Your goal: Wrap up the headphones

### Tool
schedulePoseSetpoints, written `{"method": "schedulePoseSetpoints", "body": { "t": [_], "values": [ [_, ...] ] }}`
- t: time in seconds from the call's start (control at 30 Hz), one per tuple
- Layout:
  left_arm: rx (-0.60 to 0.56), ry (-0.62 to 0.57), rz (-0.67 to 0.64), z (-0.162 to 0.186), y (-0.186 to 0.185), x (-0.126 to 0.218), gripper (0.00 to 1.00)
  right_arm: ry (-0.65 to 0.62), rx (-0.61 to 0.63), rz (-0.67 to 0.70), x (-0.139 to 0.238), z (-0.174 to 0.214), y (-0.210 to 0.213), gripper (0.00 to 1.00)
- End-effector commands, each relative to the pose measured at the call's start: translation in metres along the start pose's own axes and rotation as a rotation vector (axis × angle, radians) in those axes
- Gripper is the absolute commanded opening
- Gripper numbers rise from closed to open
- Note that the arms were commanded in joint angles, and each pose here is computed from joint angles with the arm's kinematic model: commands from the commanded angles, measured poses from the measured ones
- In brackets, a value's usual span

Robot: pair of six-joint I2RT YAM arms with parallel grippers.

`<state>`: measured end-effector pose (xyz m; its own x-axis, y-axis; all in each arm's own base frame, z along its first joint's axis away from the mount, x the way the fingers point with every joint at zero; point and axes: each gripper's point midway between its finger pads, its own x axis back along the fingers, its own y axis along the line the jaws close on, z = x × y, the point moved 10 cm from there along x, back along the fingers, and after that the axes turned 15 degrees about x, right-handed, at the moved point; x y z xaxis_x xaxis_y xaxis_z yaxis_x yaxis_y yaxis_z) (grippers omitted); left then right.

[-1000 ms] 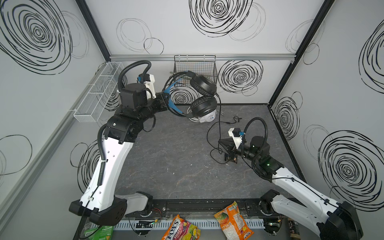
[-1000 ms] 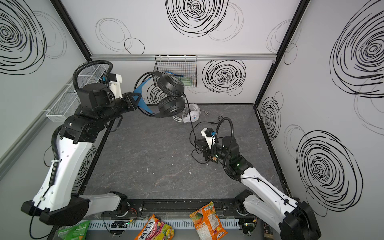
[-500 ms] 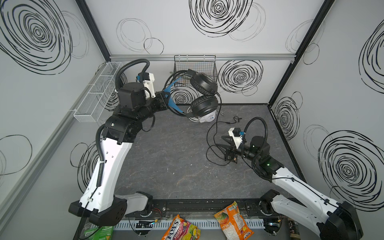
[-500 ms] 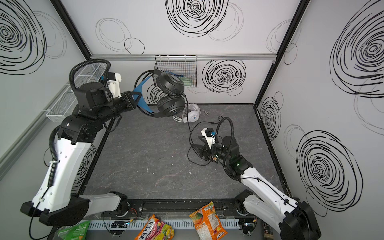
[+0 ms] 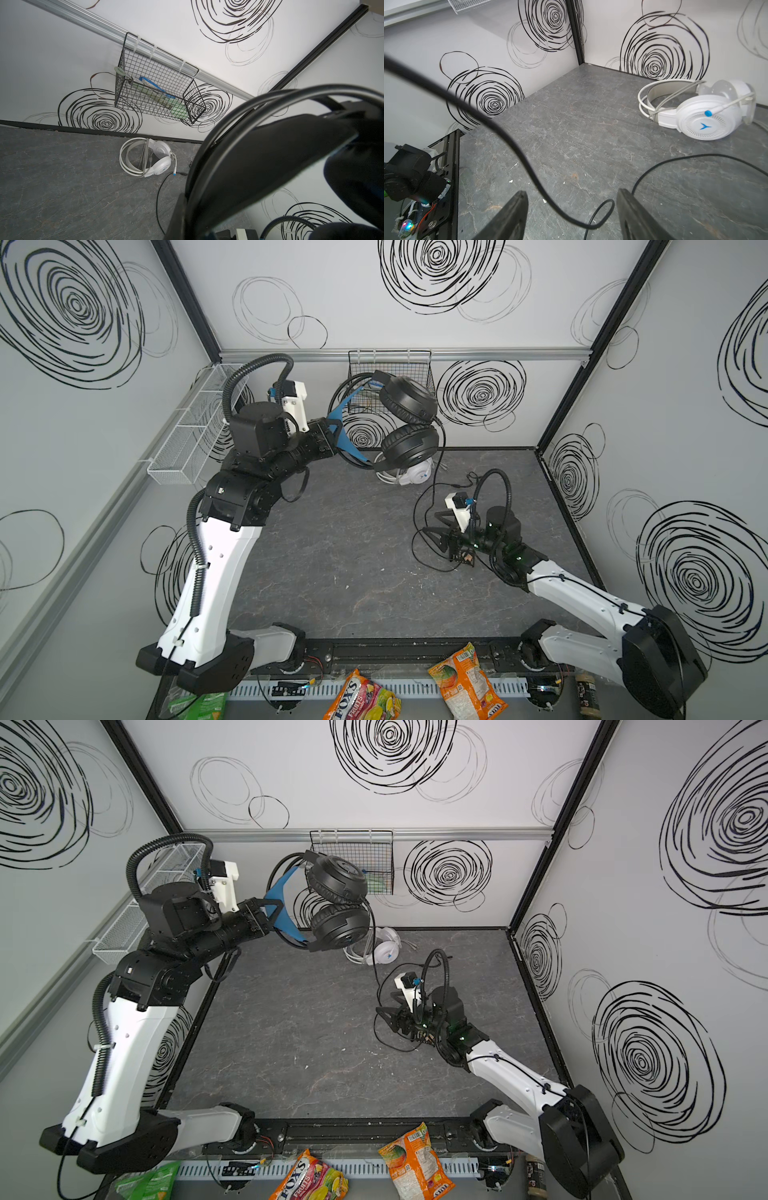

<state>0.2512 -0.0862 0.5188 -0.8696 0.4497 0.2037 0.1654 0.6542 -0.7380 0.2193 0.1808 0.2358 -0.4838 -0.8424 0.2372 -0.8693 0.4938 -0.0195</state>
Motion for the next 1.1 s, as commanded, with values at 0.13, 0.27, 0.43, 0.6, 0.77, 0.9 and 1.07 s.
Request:
{"method": "schedulePoseSetpoints", "body": {
  "t": [0.13,0.27,0.43,0.6,0.77,0.9,1.07],
  "values": [
    [0.017,-0.103,0.155,-0.018,-0.026,0.022,0.0,-0.067,-0.035,-0.079,-0.014,-0.015,0.0,0.72],
    [0.027,-0.097,0.169,-0.016,-0.025,0.022,0.0,-0.052,-0.043,-0.114,-0.022,-0.013,-0.001,0.67],
    [0.031,-0.1,0.165,-0.017,-0.024,0.024,0.0,-0.036,-0.031,-0.126,-0.018,-0.014,0.003,0.2],
    [0.039,-0.103,0.145,-0.019,-0.018,0.023,0.0,0.0,-0.004,-0.062,-0.001,-0.016,0.006,0.0],
    [0.035,-0.123,0.049,-0.02,0.001,0.019,0.0,0.027,0.123,0.138,0.03,-0.034,0.003,0.0],
    [-0.002,-0.154,-0.125,-0.016,0.025,0.015,0.0,0.076,0.26,0.358,0.063,-0.063,-0.002,0.0],
    [-0.055,-0.155,-0.276,-0.004,0.052,0.006,0.0,0.098,0.443,0.508,0.095,-0.102,-0.002,0.0]
  ]
}}
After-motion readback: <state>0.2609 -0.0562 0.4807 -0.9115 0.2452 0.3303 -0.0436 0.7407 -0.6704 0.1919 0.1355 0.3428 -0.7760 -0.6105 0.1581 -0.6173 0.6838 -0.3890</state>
